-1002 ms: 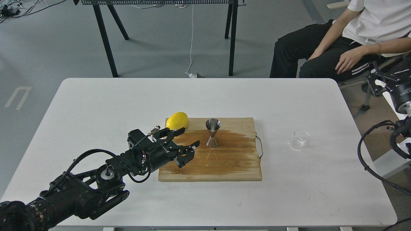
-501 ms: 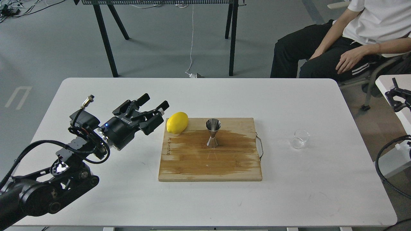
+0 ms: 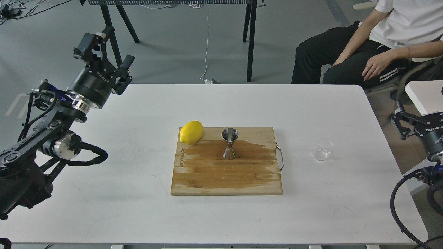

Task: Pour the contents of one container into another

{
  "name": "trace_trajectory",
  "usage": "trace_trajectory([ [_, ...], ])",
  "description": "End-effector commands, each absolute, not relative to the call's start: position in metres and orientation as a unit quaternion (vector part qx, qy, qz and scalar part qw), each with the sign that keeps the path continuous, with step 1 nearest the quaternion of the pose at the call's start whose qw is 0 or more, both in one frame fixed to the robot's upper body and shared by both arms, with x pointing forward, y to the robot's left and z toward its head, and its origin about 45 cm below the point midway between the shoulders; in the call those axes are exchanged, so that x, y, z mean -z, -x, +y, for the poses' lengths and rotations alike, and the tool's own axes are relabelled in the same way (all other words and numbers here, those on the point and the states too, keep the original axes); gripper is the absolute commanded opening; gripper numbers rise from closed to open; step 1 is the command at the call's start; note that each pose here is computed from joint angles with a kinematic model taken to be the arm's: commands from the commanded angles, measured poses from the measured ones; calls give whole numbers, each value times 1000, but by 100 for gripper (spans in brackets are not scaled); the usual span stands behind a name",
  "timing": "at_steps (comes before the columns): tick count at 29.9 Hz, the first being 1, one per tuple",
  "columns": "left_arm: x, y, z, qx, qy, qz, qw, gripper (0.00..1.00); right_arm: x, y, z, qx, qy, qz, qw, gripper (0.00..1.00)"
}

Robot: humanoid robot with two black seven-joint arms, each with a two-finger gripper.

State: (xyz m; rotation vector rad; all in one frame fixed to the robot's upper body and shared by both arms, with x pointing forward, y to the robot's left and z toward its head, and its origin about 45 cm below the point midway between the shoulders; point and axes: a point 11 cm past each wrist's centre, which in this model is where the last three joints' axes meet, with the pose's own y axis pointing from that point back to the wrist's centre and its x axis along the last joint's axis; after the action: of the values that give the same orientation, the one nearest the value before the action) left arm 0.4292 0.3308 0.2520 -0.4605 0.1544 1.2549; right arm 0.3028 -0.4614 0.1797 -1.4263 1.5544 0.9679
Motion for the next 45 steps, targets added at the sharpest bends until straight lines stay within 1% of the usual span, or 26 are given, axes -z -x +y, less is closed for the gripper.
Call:
trace_trajectory([
  [1,-242,-442,349,-595,260,114,752,99,-158,-285,-453,-429,518,618,406,100],
  [5,-237,-443,352,-591,289,136,741,99,-137,-271,-424,-467,499,599,417,99],
  [9,-238,-443,354,-593,298,142,735,99,-118,-269,-387,-516,486,592,383,99],
  [14,-240,-446,360,-602,297,138,728,99,-101,-266,-371,-556,454,608,339,100],
  [17,-235,-451,369,-615,273,147,725,100,-93,-268,-363,-585,443,606,307,100],
  [21,-231,-454,377,-622,271,170,714,100,-78,-265,-351,-610,427,596,300,100],
  [25,-229,-454,376,-624,278,176,708,100,-66,-274,-354,-609,419,605,296,100],
  [28,-227,-454,372,-623,279,179,708,100,-55,-282,-346,-615,416,606,286,100],
  [34,-228,-455,372,-623,278,178,709,100,-50,-300,-335,-618,413,603,289,99],
  [38,-227,-454,373,-624,276,177,710,100,-36,-308,-327,-623,400,610,283,98],
  [42,-226,-454,374,-626,275,177,708,100,-35,-312,-316,-621,415,600,288,92],
  [45,-222,-453,380,-633,272,177,703,100,-36,-313,-314,-619,422,594,292,82],
])
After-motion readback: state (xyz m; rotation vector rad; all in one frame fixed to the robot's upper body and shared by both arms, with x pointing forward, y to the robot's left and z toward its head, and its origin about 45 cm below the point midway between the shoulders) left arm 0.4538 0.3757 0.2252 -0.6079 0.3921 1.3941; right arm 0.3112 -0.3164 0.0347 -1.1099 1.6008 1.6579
